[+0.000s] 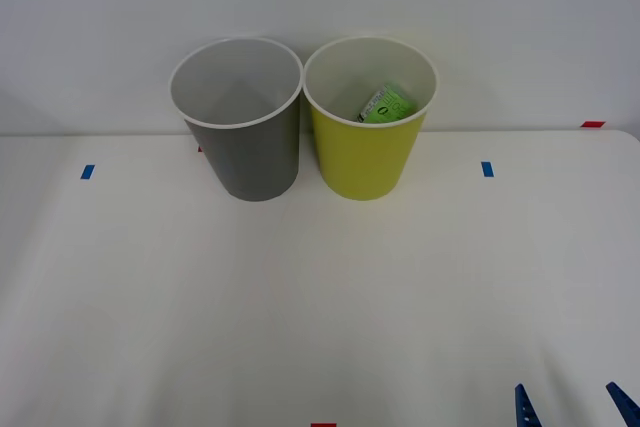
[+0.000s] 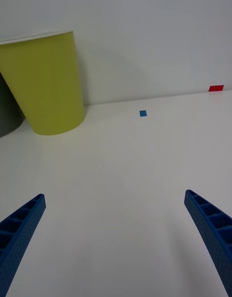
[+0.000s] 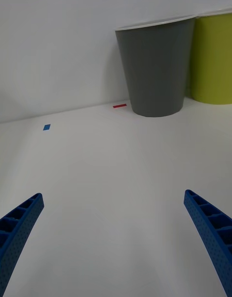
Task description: Put cans in the gray bin and PET bottles in the light green bin.
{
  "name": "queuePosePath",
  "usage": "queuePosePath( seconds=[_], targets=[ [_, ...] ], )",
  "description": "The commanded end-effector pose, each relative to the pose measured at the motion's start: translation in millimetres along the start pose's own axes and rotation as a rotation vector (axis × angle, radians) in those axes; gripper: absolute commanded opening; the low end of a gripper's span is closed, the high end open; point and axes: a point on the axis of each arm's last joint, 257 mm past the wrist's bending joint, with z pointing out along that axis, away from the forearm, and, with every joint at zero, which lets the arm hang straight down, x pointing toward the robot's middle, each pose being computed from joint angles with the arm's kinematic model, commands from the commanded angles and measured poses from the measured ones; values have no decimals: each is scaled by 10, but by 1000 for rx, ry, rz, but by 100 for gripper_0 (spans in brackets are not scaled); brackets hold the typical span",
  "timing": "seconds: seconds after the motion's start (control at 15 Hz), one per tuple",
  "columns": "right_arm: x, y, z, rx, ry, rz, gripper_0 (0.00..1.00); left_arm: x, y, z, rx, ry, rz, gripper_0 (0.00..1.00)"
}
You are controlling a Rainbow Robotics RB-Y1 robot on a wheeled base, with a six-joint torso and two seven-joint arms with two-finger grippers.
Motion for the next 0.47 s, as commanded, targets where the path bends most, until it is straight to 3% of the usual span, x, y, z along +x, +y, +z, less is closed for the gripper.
queuePosePath(
  seconds=[0.07,0.47],
  targets=[
    [0,0,0,0,0,0,100,1,0,0,0,0,0,100],
    [0,0,0,0,0,0,100,1,0,0,0,0,0,100]
  ],
)
